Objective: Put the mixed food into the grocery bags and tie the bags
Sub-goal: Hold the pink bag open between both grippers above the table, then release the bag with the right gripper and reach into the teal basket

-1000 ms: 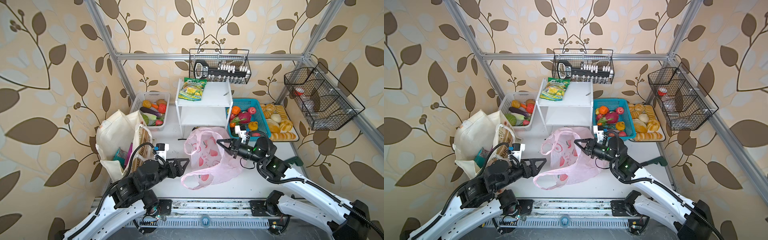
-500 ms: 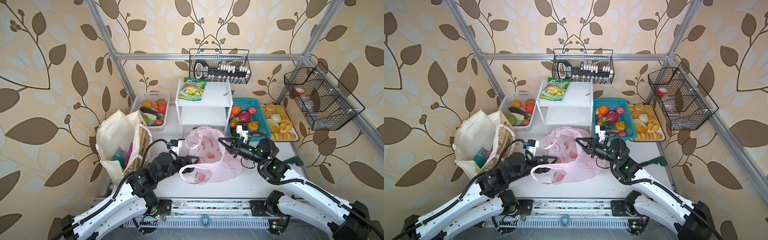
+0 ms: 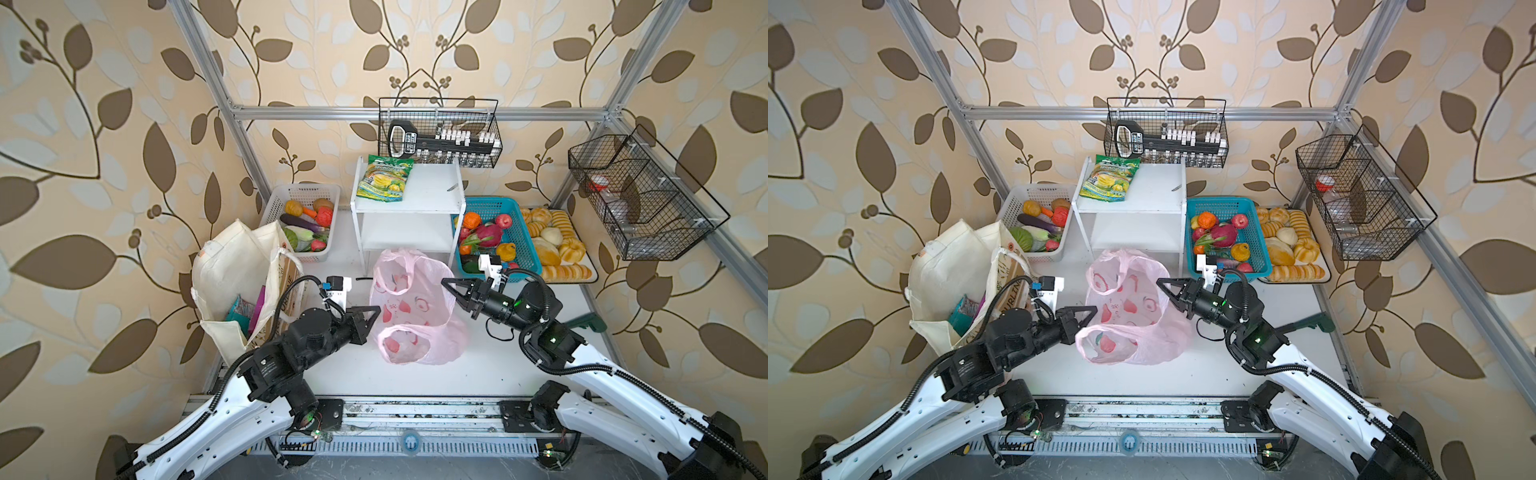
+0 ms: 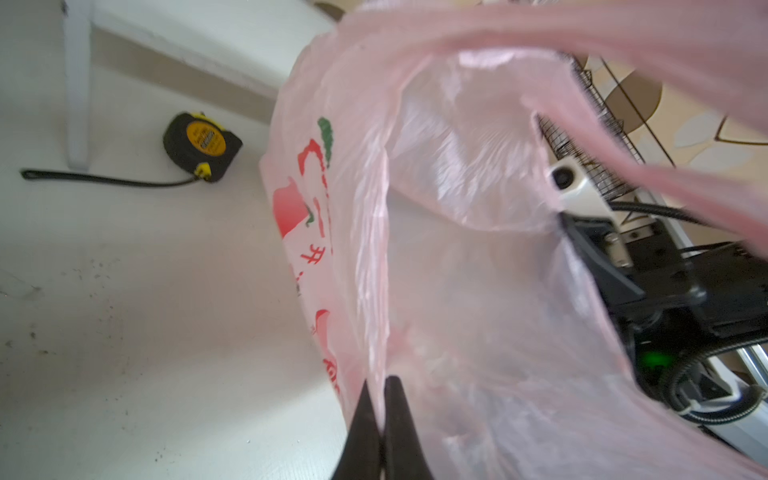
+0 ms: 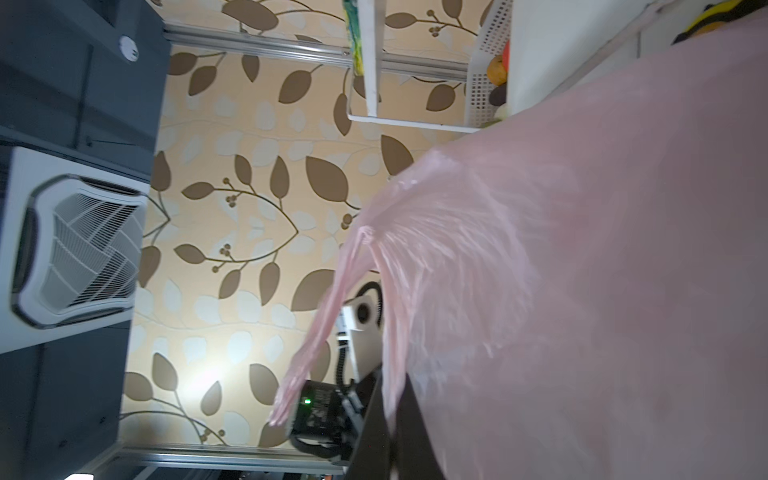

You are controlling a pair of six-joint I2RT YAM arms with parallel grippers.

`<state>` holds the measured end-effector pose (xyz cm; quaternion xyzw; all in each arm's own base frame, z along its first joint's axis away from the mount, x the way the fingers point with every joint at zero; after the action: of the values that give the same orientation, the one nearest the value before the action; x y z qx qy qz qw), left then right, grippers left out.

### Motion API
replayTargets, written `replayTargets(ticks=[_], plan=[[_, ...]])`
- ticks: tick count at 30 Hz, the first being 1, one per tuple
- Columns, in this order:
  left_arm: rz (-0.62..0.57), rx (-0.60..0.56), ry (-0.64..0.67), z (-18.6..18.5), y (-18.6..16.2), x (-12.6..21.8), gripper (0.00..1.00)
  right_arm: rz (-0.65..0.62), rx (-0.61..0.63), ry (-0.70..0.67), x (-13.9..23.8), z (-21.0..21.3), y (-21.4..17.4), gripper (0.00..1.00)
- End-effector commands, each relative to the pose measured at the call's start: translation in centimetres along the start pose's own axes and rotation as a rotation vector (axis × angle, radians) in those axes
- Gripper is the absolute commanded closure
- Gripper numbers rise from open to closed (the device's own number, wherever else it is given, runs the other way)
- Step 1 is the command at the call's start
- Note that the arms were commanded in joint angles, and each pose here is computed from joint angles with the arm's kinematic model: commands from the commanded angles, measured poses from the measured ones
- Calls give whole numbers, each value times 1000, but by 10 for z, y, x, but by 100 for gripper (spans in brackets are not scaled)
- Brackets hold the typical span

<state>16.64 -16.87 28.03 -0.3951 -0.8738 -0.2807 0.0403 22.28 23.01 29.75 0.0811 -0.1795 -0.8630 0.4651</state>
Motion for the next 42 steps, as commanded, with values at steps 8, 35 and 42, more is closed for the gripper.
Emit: replayTargets(ticks=[8,35,42], plan=[[87,-194,236,-22,22,12,100,67,216,-340,18,-61,-9,77],[122,-138,349,-26,28,-52,100,-114,349,-1051,72,-211,209,42],[106,-131,323,-27,33,-54,100,-221,156,-1035,17,-248,243,37]])
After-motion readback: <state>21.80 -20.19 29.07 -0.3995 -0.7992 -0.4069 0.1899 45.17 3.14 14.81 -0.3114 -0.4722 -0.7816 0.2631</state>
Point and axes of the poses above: each gripper's point midway between its finger pads, its own x axis back along the fingers, its own z axis along the line the jaws close on, y = z × x, the point moved 2 cm from there along x, back along the fingers, and after that the axes turned 15 degrees about x, right-handed, at the moved point
